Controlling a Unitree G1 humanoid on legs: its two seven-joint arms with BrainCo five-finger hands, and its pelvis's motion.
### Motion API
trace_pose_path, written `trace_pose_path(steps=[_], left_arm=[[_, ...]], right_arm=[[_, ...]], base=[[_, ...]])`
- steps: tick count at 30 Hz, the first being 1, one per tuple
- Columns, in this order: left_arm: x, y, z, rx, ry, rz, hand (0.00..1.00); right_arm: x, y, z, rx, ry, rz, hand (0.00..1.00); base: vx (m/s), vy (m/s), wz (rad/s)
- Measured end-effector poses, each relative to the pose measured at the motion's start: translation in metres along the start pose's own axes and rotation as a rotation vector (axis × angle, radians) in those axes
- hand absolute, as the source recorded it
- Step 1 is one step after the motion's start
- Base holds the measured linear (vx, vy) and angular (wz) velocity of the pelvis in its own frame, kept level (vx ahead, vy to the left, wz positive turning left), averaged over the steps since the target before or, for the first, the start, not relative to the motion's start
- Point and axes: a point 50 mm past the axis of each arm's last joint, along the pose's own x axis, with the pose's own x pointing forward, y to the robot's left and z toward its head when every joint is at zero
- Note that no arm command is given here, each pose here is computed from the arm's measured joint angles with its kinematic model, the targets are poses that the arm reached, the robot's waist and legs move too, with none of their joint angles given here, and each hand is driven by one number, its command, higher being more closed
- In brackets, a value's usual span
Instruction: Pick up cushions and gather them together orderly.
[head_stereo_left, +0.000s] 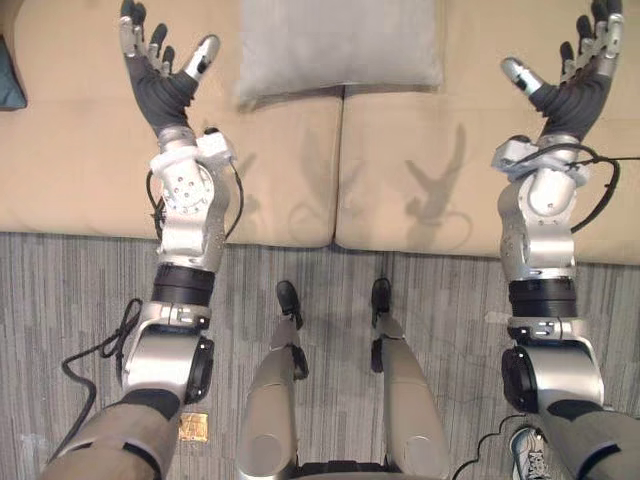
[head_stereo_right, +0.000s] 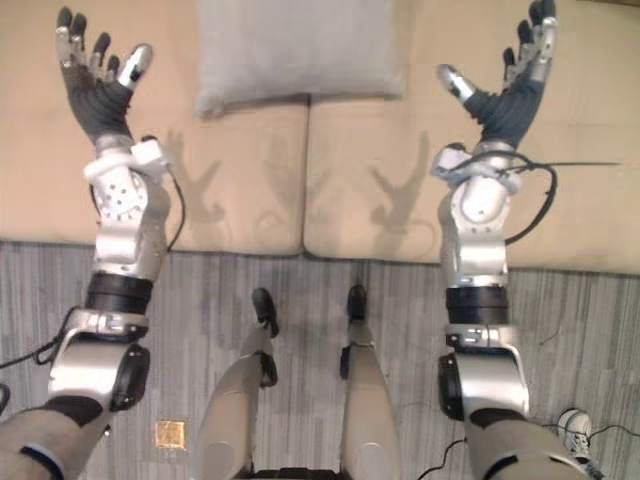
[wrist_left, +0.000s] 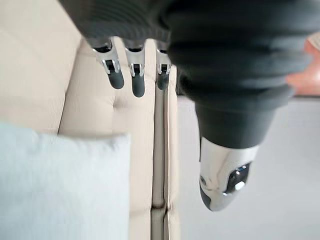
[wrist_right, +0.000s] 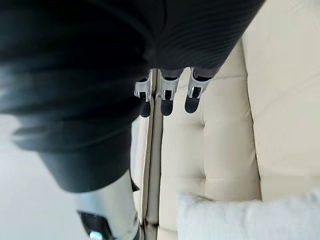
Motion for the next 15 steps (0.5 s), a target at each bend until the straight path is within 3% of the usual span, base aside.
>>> trace_pose_path(steps=[6,10,15], left_arm=[[-0.142,0.024,-0.091,0.039,0.506,-0.039,0.0],[-0.219,0.058,-0.114,0.127,0.775,-0.074,0.0],[-0.314,0.112,-0.133,0.247,1.173,0.011,0.0]], right_arm=[[-0.128,-0.024,-0.072,-0.059,0.404,0.056,0.0],[-0.211,-0.053,-0.094,-0.094,0.687,0.049,0.0],[-0.314,-0.086,-0.114,-0.101,1.084,-0.067,0.0]], base=[[0.08,-0.047,0.09],[0.12,-0.006,-0.04],[0.13,0.011,0.03]])
